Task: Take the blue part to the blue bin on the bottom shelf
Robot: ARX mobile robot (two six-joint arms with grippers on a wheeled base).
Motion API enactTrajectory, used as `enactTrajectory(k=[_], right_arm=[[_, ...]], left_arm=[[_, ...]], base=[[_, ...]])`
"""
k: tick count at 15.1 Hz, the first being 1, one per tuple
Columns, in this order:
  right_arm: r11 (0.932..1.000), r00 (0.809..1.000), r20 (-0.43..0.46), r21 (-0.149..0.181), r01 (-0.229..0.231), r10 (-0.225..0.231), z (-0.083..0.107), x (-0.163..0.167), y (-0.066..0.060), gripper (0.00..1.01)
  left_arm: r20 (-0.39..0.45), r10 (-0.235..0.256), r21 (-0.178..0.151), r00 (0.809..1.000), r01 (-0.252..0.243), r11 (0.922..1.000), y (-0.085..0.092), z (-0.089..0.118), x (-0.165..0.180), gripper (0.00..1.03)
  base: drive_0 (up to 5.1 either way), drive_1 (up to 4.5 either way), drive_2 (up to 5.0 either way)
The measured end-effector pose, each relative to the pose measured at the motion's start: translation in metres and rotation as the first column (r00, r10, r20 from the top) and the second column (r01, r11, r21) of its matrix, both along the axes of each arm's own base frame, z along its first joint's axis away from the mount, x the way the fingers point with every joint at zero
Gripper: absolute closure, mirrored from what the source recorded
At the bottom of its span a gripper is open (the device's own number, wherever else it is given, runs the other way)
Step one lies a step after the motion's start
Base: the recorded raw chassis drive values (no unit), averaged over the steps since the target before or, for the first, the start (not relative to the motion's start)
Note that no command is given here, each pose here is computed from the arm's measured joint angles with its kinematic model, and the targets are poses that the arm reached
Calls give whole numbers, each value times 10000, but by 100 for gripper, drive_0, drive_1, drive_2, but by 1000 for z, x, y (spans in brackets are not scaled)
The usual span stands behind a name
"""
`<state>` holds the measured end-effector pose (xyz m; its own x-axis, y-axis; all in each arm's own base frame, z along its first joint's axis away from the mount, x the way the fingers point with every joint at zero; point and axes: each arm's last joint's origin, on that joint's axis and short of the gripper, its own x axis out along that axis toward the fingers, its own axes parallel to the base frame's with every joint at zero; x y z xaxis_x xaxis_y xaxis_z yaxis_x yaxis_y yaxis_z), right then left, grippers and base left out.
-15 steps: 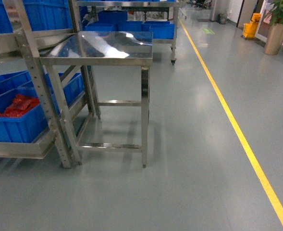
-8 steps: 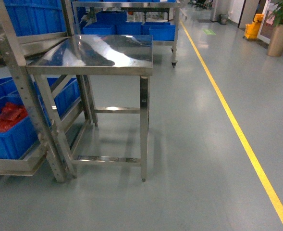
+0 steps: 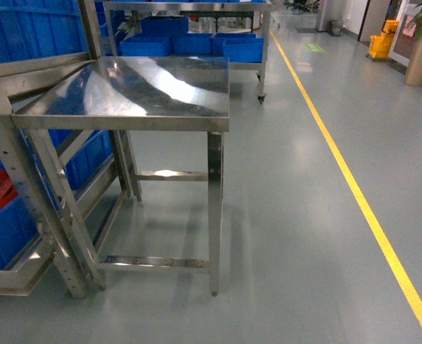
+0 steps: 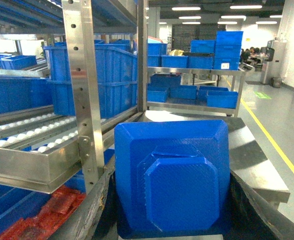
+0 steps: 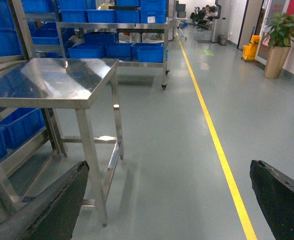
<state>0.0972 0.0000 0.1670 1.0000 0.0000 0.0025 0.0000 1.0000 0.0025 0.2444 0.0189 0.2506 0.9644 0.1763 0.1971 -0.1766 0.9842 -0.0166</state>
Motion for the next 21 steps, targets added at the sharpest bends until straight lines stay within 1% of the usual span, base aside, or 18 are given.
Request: enactTrajectory(k=[12,13,14,15,21], right_arm=[[10000,10000,11,0,19,-19,0,0,0,3],[10000,10000,19,0,15,-15,0,0,0,3],[10000,10000,27,0,8,-8,0,0,0,3],[10000,10000,8,0,8,-8,0,0,0,3],[10000,10000,-11,0,8,-8,0,0,0,3]], left_arm=[[-38,57,-6,10000,-57,10000,1,-1,0,58],[-1,-94,11,10000,94,10000,-1,0,0,58],[-20,-113,14,9999,113,9999,-1,0,0,58],[-35,-30,2,10000,30,10000,0,-1,0,58],[-19,-19,1,10000,19,10000,0,0,0,58]], base=[[-9,404,-421],[-9,404,-421],[-9,404,-421],[-9,404,-421],[-9,404,-421]])
